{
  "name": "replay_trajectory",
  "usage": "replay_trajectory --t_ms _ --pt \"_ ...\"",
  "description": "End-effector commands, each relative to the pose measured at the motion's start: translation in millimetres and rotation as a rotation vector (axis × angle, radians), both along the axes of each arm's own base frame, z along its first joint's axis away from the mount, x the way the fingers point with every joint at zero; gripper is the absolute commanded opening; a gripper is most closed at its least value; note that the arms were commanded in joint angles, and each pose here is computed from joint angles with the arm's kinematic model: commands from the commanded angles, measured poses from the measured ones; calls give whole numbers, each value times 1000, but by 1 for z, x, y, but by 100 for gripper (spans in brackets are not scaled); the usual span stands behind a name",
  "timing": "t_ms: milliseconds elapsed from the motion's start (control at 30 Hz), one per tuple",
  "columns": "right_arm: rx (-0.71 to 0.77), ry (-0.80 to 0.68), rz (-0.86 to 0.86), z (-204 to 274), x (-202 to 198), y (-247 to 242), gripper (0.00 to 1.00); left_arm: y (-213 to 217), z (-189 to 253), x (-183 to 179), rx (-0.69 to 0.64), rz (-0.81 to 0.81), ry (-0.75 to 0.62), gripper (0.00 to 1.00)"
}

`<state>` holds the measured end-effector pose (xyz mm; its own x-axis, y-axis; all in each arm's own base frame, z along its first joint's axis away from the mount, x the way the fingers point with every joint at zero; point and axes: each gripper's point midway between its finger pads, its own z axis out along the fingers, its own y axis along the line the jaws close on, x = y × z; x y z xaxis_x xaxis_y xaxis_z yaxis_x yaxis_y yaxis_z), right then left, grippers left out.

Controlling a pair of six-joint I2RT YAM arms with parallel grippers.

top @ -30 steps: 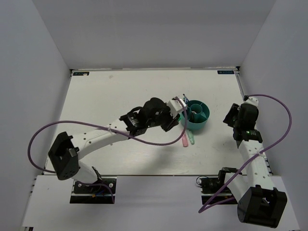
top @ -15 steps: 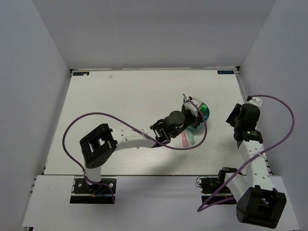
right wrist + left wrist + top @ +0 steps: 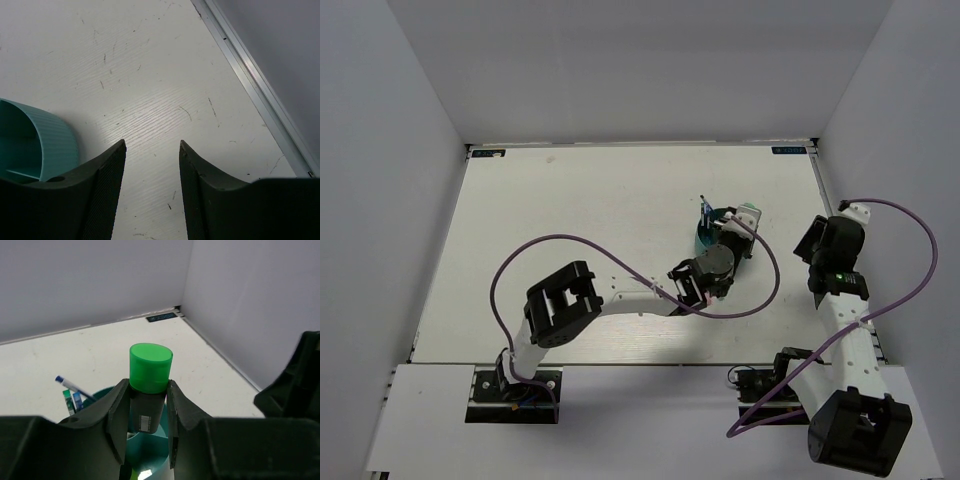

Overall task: Sort the stationery into containers
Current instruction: Place the pen in the storage box.

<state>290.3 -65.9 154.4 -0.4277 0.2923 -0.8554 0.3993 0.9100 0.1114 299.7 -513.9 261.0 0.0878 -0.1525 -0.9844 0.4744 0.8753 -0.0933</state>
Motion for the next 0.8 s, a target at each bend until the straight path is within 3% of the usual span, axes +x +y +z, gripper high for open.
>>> replay_trajectory --t_ms 0,767 --pt "-15 -48 -33 13 3 -9 50 12 20 6 -62 113 7 0" --pt "2 -56 -56 14 1 -15 52 14 -41 5 -99 148 182 0"
